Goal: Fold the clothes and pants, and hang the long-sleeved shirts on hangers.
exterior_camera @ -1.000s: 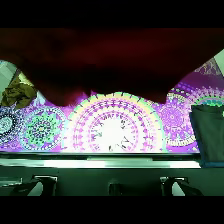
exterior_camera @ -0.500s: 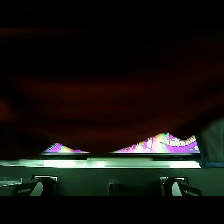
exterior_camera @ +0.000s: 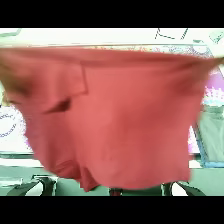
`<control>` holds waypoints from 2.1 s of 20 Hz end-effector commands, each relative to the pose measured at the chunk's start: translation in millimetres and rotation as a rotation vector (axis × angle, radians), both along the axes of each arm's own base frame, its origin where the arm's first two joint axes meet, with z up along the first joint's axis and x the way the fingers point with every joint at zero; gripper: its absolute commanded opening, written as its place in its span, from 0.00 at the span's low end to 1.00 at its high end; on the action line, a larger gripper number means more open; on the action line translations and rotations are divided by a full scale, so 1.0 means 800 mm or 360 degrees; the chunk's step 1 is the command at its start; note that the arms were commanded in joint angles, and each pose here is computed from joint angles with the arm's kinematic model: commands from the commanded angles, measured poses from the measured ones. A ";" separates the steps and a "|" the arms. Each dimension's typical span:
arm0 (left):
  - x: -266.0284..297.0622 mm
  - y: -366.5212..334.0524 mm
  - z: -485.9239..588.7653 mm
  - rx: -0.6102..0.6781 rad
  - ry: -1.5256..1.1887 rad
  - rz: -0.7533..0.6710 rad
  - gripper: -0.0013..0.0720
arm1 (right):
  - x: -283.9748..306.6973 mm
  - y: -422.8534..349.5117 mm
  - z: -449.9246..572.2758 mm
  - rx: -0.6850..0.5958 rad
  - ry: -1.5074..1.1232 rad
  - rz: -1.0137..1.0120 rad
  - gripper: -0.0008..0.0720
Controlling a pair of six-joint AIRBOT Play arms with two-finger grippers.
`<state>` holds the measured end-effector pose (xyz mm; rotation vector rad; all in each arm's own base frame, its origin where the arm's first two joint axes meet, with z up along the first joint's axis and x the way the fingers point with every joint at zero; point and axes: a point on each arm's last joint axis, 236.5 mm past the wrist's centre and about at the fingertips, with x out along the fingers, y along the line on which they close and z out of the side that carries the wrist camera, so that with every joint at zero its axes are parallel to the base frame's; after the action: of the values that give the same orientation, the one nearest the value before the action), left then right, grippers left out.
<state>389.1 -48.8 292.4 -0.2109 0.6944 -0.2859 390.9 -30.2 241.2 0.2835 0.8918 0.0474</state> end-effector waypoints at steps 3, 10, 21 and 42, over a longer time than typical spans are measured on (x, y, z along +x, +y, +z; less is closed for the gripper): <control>0.038 -0.036 -0.349 -0.0082 0.0949 -0.0107 0.05 | 0.045 0.058 -0.309 0.0071 0.0788 0.0068 0.06; 0.179 -0.009 -0.380 -0.0249 0.0587 0.0171 0.05 | 0.207 0.032 -0.305 0.0167 0.0055 -0.0292 0.06; 0.249 -0.030 -0.356 -0.0351 0.0306 0.0354 0.05 | 0.235 0.010 -0.282 0.0256 -0.0043 -0.0444 0.06; -0.039 -0.034 -0.458 -0.0016 0.1639 -0.0227 0.05 | -0.016 0.022 -0.405 0.0081 0.1264 -0.0054 0.06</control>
<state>380.7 -67.7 -62.1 -0.2917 1.6580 -0.2889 387.7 -15.2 -72.7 0.3651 1.6488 -0.0835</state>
